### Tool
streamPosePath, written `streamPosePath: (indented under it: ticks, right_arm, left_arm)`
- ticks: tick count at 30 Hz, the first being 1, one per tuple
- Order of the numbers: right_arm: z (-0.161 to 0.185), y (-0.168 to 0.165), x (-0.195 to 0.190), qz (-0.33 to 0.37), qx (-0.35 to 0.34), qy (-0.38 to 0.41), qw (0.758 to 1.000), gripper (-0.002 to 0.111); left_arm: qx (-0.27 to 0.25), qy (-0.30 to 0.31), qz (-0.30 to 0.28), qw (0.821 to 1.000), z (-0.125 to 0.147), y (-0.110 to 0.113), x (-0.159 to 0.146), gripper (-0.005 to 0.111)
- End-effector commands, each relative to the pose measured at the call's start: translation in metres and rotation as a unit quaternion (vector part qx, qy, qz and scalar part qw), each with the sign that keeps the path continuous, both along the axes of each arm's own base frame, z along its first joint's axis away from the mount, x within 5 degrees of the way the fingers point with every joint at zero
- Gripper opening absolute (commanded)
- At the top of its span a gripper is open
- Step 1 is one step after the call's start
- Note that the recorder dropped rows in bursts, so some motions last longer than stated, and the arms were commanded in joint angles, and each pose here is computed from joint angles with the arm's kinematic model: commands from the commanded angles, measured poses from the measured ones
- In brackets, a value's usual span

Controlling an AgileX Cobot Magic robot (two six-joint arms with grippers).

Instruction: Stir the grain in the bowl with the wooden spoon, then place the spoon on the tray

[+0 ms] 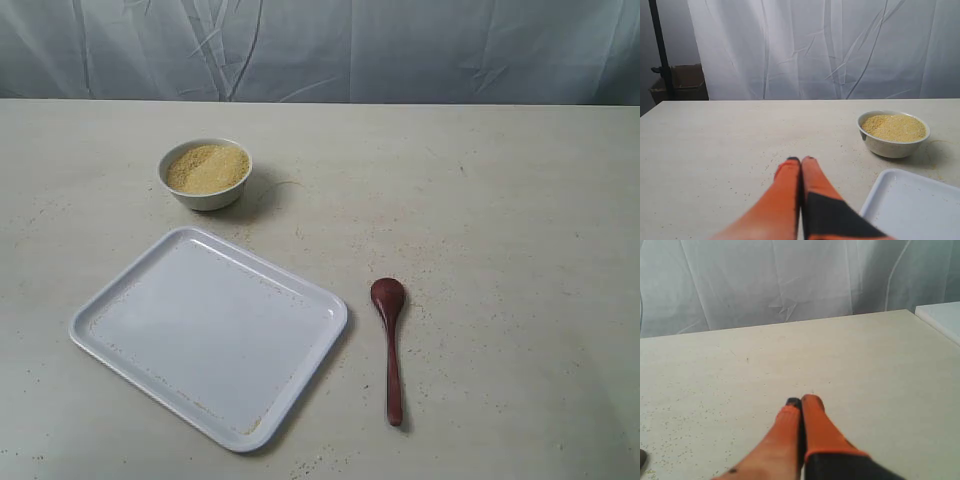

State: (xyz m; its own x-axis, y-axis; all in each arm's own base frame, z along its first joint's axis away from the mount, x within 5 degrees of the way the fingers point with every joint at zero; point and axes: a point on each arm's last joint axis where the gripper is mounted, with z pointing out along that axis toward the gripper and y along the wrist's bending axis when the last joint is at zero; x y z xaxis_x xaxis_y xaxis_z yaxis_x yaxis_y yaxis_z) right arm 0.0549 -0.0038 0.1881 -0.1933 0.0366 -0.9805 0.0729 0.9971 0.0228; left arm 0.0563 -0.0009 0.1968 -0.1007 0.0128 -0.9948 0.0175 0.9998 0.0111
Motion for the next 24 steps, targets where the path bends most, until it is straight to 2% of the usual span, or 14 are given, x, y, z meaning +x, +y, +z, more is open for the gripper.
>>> streamPosePath:
  ticks: [1, 16, 19, 21, 24]
  right_arm:
    - [0.0, 0.0, 0.0, 0.001, 0.0, -0.003, 1.0, -0.001]
    - [0.001, 0.0, 0.0, 0.001, -0.001, -0.007, 1.0, -0.001]
    - [0.019, 0.0, 0.001, 0.001, -0.008, -0.11, 0.994, -0.001]
    - [0.039, 0.0, -0.001, 0.001, -0.015, -0.218, 0.976, -0.001]
    - [0.055, 0.001, -0.007, 0.001, -0.021, -0.308, 0.951, -0.001]
  left_arm:
    - [0.0, -0.004, -0.003, 1.0, 0.0, 0.0, 0.0, 0.0]
    - [0.0, -0.005, -0.003, 1.0, 0.0, 0.0, 0.0, 0.0]
    - [0.0, -0.005, -0.003, 1.0, 0.0, 0.0, 0.0, 0.0]
    - [0.0, -0.005, -0.003, 1.0, 0.0, 0.0, 0.0, 0.0]
    - [0.0, -0.005, -0.003, 1.0, 0.0, 0.0, 0.0, 0.0]
